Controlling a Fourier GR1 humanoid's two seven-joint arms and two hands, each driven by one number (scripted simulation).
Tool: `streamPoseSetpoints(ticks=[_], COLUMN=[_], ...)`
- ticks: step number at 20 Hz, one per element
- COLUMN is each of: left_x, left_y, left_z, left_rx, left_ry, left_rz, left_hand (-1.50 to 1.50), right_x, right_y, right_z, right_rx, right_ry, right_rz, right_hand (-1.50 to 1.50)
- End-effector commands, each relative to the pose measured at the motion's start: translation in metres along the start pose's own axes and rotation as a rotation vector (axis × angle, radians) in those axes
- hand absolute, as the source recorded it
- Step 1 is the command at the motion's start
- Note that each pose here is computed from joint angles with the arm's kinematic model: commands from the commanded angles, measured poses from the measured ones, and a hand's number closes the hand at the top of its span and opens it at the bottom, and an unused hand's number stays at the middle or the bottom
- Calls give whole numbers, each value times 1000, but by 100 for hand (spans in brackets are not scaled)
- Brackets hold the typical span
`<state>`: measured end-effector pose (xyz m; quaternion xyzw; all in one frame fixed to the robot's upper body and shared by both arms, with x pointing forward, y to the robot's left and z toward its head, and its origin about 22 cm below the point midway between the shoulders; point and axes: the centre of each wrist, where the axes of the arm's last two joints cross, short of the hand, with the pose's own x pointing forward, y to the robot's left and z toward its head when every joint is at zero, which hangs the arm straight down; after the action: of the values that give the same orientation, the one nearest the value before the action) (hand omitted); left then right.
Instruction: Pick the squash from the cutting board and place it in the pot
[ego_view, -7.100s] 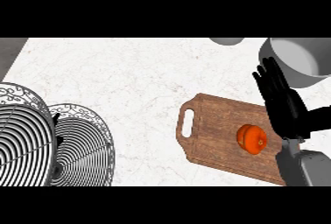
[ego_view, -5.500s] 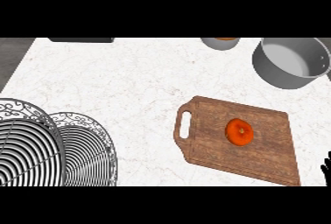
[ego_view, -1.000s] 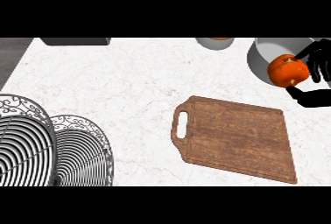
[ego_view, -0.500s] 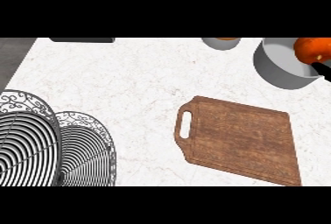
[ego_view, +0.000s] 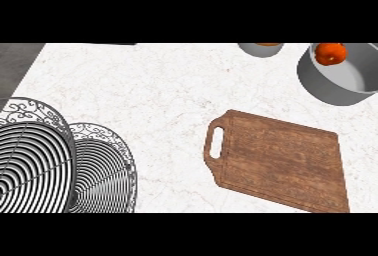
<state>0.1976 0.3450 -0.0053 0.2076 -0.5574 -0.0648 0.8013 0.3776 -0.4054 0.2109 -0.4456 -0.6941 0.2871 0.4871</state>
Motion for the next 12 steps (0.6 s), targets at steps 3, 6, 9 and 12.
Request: streamPoseSetpoints(ticks=[3, 6, 9, 12], left_x=[56, 48, 60, 55], left_y=[-21, -24, -18, -23], left_z=[-17, -16, -21, -20], left_rx=[-42, -42, -41, -46], left_ry=[-240, -243, -241, -238], left_rz=[33, 18, 26, 26], left_hand=[0, 0, 0, 0], right_x=[-19, -20, -34, -36], right_y=[17, 17, 35, 43], right_z=[-11, -19, -9, -14], right_rx=[22, 43, 63, 82], right_ry=[17, 19, 8, 67], right_rz=[30, 90, 170, 16], right_hand=[150, 150, 150, 150])
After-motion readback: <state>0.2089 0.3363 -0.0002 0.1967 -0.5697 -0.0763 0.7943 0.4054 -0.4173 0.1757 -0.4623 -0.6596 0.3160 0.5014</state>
